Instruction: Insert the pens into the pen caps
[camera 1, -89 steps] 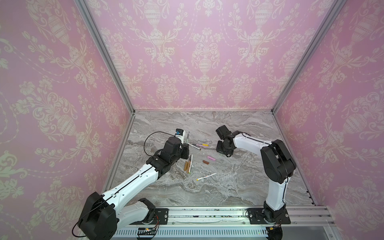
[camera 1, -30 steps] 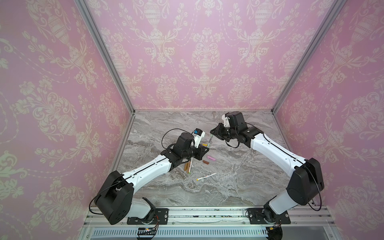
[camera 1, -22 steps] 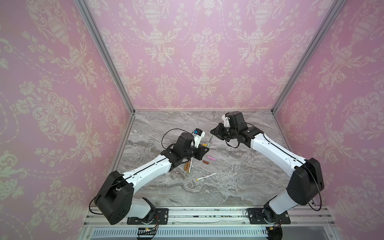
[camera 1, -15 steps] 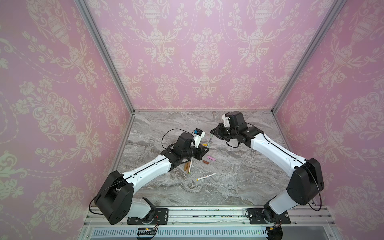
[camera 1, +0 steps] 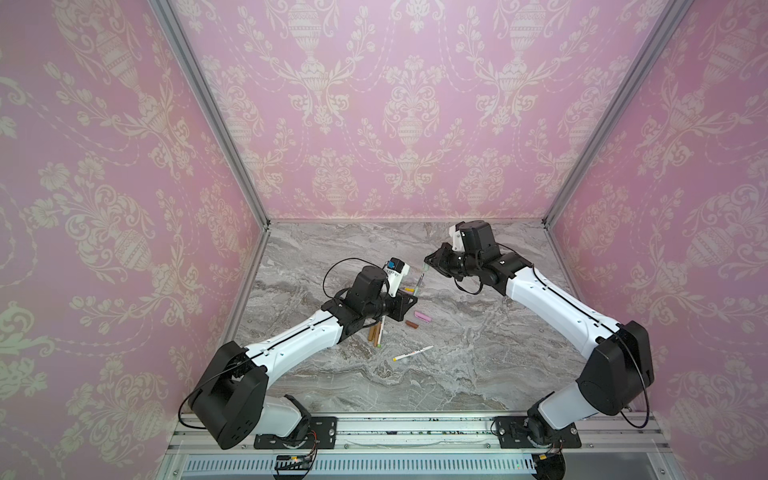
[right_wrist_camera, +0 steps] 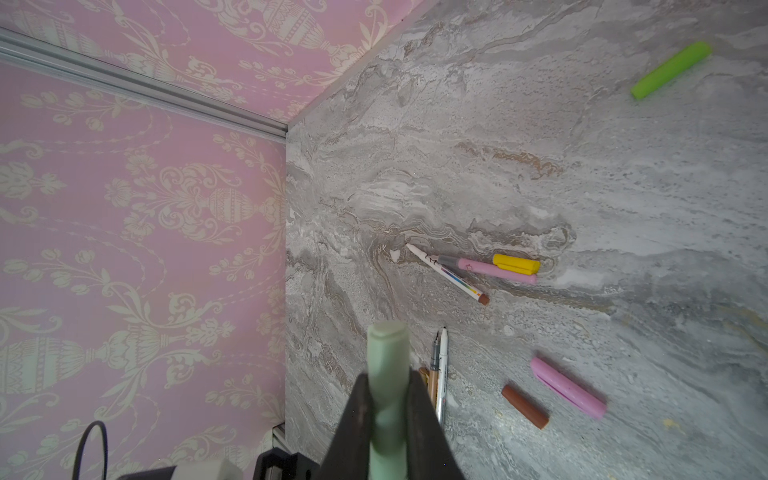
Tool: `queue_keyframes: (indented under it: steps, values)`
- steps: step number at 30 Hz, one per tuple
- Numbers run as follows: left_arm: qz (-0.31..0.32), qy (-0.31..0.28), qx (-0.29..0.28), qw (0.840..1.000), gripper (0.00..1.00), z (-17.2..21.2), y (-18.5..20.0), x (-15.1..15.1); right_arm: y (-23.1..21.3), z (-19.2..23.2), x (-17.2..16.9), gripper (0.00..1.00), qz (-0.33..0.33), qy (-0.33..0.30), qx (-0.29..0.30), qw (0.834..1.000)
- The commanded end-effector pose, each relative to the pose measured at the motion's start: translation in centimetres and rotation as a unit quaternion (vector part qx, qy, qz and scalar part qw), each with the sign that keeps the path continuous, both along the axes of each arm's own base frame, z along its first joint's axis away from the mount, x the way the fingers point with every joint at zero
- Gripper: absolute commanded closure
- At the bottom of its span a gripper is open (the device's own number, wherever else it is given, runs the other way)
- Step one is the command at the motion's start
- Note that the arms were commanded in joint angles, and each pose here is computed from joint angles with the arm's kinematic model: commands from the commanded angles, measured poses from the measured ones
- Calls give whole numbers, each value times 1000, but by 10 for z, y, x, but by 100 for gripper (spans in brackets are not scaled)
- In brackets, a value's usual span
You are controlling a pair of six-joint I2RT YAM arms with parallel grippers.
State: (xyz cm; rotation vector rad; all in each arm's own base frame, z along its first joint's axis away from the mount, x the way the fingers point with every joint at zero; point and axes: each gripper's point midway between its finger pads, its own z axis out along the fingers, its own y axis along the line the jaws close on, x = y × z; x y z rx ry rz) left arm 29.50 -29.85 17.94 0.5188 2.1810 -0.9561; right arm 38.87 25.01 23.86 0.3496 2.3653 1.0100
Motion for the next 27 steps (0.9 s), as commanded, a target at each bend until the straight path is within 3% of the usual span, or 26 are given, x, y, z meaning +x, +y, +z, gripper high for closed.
queue_keyframes:
  steps: [1, 27]
  values:
    - [10, -6, -3, 1000, 100, 3, 1, 1, 2, 4, -7, 98, 8, -4, -1, 1000]
    - [6, -6, -4, 1000, 100, 4, 1, -1, 8, -13, 4, 97, -2, 0, -18, 1000]
